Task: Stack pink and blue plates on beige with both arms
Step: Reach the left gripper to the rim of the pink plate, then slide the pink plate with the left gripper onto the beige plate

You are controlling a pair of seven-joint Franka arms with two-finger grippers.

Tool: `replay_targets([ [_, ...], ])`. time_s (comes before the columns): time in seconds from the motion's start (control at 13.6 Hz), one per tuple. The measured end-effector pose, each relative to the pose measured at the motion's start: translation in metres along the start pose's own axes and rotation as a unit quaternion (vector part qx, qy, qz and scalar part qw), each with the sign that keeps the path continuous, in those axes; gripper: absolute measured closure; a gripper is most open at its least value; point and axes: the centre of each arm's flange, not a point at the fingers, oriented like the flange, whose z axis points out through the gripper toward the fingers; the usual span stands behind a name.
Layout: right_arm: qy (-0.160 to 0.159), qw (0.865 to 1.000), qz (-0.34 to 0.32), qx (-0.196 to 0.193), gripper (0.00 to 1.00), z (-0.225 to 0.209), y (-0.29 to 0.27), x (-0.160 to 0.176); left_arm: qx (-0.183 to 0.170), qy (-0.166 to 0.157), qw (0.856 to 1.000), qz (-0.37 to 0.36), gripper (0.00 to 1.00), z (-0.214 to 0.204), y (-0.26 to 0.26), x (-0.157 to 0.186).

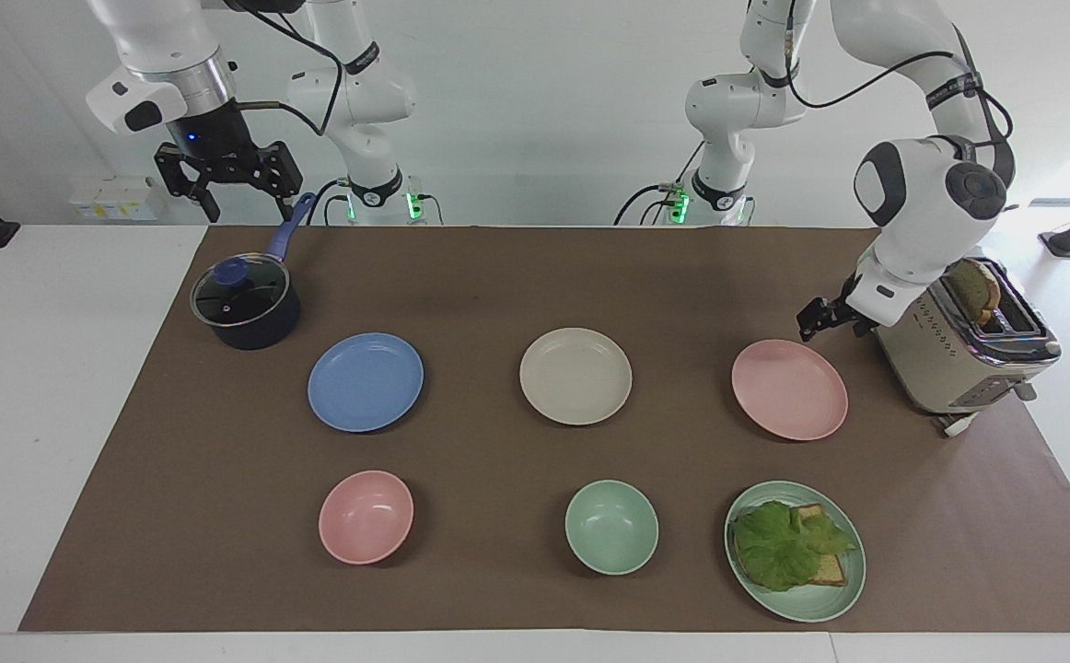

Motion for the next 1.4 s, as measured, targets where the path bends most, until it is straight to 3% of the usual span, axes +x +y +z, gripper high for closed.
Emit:
replay_targets([
  [0.22,0.0,1.0,0.0,0.0,0.0,0.0,0.0,0.0,-0.002,0.004,1.0,-0.017,0.0,0.045,-0.012,0.01],
  [0.52,0.0,1.0,0.0,0.0,0.0,0.0,0.0,0.0,-0.004,0.001,0.997,-0.073,0.01,0.06,-0.019,0.006],
  [0.59,0.0,1.0,0.0,0.0,0.0,0.0,0.0,0.0,-0.003,-0.003,0.996,-0.087,0.07,0.064,-0.019,0.004],
  [0.89,0.0,1.0,0.0,0.0,0.0,0.0,0.0,0.0,-0.002,-0.014,0.993,-0.117,0.62,0.074,-0.02,-0.003],
  [1.11,0.0,1.0,0.0,0.0,0.0,0.0,0.0,0.0,-0.003,-0.014,0.992,-0.124,0.93,0.074,-0.025,-0.004],
  [1.4,0.0,1.0,0.0,0.0,0.0,0.0,0.0,0.0,-0.003,-0.023,0.993,-0.115,0.94,0.064,-0.02,-0.006],
])
